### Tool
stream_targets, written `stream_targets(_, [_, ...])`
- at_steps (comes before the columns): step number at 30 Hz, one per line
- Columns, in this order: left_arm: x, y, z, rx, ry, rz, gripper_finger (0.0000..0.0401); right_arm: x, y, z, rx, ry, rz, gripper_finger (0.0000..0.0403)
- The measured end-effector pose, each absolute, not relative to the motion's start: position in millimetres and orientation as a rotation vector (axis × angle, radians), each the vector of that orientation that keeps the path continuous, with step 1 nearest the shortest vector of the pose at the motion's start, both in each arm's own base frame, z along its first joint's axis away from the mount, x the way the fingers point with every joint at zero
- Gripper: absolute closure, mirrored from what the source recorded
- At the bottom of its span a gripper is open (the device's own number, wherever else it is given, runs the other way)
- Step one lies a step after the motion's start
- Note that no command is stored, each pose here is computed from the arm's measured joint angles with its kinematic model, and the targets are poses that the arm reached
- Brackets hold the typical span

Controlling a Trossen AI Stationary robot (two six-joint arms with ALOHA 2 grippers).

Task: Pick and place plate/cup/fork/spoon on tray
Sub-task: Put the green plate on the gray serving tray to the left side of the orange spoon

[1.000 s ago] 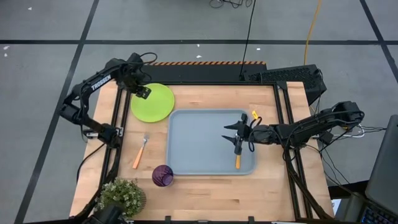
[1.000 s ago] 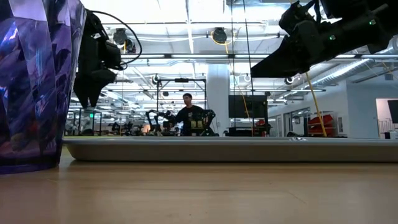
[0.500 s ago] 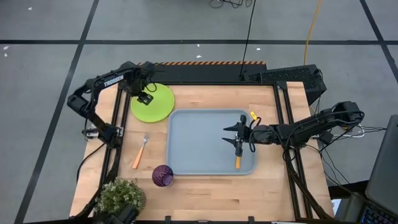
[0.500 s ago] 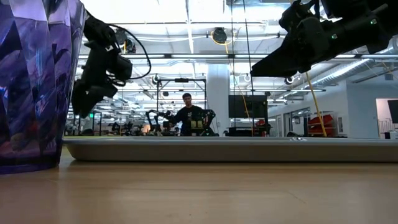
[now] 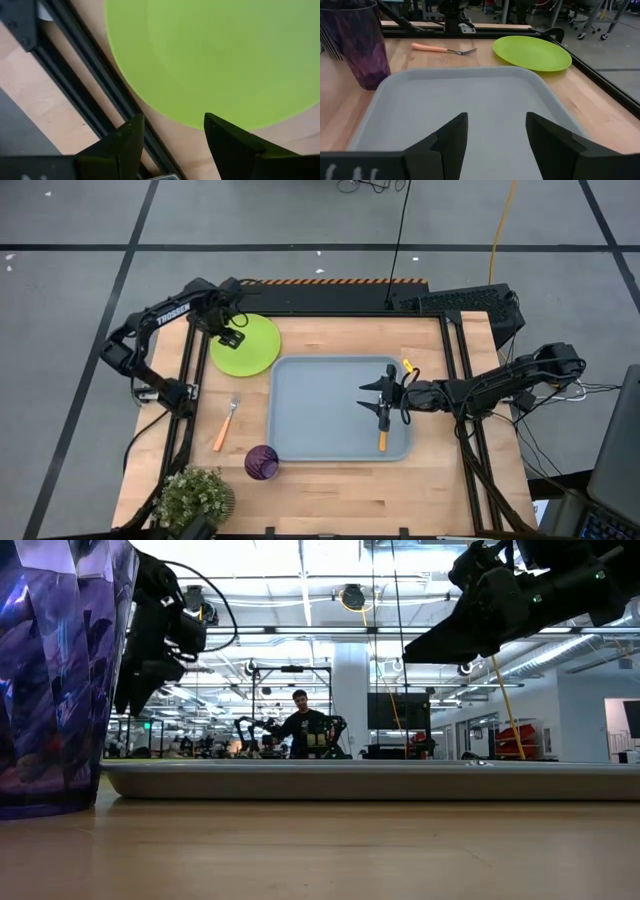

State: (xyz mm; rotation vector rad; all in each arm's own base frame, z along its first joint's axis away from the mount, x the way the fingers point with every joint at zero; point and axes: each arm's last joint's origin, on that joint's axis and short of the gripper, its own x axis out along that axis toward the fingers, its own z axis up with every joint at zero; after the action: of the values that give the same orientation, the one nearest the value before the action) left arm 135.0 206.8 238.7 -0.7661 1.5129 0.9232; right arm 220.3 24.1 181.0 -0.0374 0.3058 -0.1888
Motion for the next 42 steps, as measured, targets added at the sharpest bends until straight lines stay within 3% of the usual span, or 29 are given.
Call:
stream_targets(11, [132, 184, 269, -0.879, 1.283, 0.86, 0.0192, 220, 24, 181, -0.035, 0.306, -0.19, 0.0209])
stream_targets(17, [153, 177, 273, -1.005, 1.109, 0.749, 0.0192, 221, 24, 182, -0.026, 0.289, -0.19, 0.0209])
stream_targets(24, [190, 177, 280, -0.827, 0.908, 0.687, 0.0192, 221, 24, 183, -0.014, 0.288, -0.191, 0.0209])
stream_targets(28, [201, 173, 271, -0.614, 1.027, 0.759, 0.0192, 221, 24, 183, -0.014, 0.288, -0.191, 0.0209])
stream_targets(36, [233, 137, 241, -0.202, 1.392, 0.649, 0.0192, 221, 24, 183, -0.014, 0.285, -0.191, 0.0209])
stream_targets(42, [247, 108, 237, 0.049, 1.479, 0.62, 0.0192, 221, 24, 182, -0.015, 0.289, -0.191, 0.0209])
